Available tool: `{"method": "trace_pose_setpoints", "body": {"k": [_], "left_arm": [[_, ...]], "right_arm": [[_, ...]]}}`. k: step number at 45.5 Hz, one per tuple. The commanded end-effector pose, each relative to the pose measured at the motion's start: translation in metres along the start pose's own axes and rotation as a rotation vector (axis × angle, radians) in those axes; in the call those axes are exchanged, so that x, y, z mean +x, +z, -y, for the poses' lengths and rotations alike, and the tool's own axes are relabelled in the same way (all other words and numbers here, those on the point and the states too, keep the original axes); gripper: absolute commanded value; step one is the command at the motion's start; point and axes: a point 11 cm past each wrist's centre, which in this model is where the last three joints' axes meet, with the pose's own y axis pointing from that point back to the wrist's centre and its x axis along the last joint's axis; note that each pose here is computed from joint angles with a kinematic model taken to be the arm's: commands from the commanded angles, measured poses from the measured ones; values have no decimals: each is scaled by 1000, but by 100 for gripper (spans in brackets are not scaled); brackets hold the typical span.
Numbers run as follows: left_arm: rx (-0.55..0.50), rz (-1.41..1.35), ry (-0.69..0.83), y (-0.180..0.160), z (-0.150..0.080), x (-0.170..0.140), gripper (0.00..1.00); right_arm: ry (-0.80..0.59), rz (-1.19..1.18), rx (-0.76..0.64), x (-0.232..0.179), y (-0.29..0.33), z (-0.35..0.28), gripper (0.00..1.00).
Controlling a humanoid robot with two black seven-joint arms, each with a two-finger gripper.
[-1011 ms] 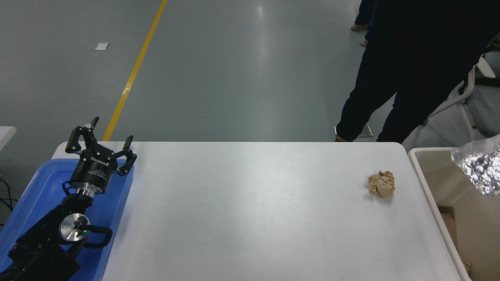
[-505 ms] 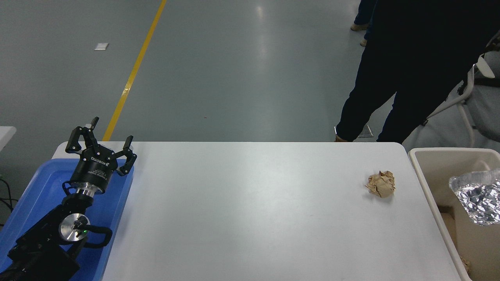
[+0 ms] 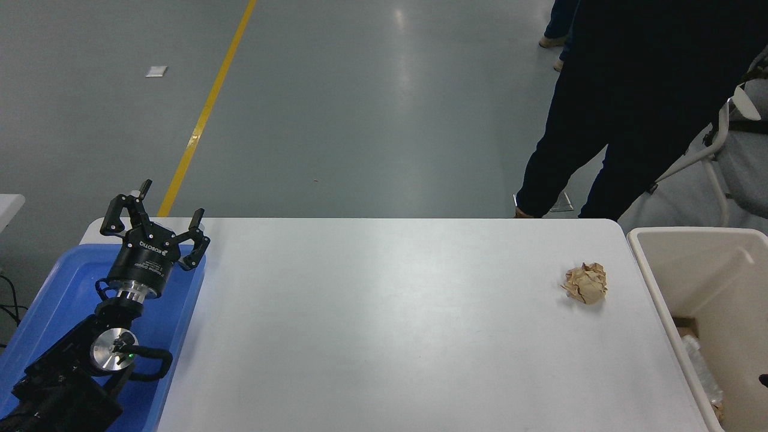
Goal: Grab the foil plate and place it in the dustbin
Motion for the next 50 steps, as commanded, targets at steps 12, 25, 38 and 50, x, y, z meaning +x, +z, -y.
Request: {"method": "trace_pose_setpoints", "body": {"k": [12,25,38,50], "left_arm": [[1,0,0,0,0,0,98],[2,0,0,0,0,0,98],[1,0,0,0,0,0,98],[1,0,0,0,0,0,98]], "right_arm": [[43,-141,262,62,-162,-51,100],[-109,-397,396,45,-268,-143,100],[-329,-653,451,14,-288,-237,100],[-542,-823,463,-11,-273,-319,100]]}}
